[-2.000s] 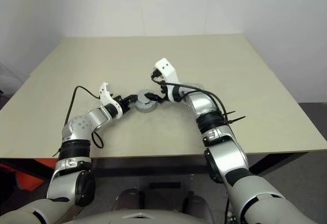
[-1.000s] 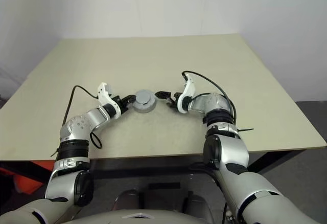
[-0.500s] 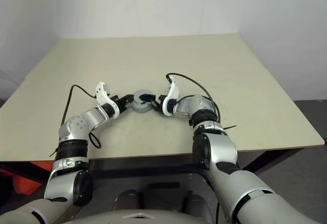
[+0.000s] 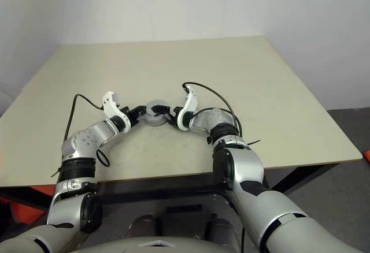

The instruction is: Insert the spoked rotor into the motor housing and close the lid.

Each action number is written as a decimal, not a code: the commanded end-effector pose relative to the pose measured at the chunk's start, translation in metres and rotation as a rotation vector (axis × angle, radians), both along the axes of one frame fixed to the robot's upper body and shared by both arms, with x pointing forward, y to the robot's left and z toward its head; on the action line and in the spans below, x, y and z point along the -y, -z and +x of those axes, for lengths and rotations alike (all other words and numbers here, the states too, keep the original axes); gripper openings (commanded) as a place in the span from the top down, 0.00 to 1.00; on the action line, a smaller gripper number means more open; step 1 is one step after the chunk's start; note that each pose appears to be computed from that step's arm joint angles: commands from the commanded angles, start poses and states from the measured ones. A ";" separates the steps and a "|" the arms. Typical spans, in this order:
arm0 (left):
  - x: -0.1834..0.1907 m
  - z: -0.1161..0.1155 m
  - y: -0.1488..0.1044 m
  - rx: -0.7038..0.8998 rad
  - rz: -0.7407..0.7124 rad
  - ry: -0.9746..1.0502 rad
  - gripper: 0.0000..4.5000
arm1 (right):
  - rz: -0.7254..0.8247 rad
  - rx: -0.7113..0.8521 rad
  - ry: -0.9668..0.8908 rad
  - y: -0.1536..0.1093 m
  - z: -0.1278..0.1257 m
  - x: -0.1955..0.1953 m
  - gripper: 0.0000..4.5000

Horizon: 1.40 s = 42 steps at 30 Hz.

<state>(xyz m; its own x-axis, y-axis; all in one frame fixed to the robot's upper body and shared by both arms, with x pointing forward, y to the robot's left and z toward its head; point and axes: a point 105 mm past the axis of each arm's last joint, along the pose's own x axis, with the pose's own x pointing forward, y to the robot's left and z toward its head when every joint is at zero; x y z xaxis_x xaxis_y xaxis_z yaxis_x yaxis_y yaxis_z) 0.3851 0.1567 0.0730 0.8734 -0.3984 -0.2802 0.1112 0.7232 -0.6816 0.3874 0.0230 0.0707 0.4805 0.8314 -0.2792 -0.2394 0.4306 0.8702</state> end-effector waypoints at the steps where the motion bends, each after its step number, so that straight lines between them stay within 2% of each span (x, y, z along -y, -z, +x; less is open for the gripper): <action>1: 0.020 -0.006 0.014 -0.057 -0.011 0.066 1.00 | 0.219 0.117 -0.056 -0.060 0.002 -0.040 0.01; 5: 0.020 -0.006 0.014 -0.056 -0.010 0.067 1.00 | 0.229 0.127 -0.044 -0.064 0.005 -0.039 0.01; 6: 0.021 -0.006 0.014 -0.056 -0.009 0.068 1.00 | 0.231 0.127 -0.037 -0.065 0.006 -0.038 0.04; 8: 0.021 -0.006 0.015 -0.056 -0.008 0.069 1.00 | 0.230 0.126 -0.027 -0.064 0.007 -0.037 0.14; 13: 0.022 -0.006 0.015 -0.055 -0.005 0.072 1.00 | 0.239 0.144 -0.019 -0.068 0.009 -0.036 0.51; 15: 0.022 -0.006 0.015 -0.054 -0.004 0.073 1.00 | 0.229 0.153 -0.024 -0.068 0.009 -0.036 0.62; 20: 0.022 -0.005 0.015 -0.053 -0.004 0.074 1.00 | 0.162 0.150 -0.023 -0.059 0.010 -0.035 0.62; 25: 0.022 -0.005 0.015 -0.053 -0.003 0.073 1.00 | 0.006 0.171 -0.011 -0.038 0.011 -0.030 0.62; 37: 0.017 -0.003 0.013 -0.042 -0.003 0.055 1.00 | -0.056 0.110 0.064 -0.023 0.018 -0.015 0.62; 42: 0.010 -0.003 0.011 -0.026 -0.010 0.027 1.00 | 0.026 0.002 0.123 -0.025 0.020 -0.011 0.62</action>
<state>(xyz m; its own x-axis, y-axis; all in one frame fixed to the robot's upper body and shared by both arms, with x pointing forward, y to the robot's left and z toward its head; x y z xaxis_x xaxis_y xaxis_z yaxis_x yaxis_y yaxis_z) 0.3840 0.1642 0.0632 0.8781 -0.3651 -0.3092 0.0734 0.7415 -0.6670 0.4101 0.0268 0.0932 0.5965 0.7616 -0.2533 -0.2330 0.4663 0.8534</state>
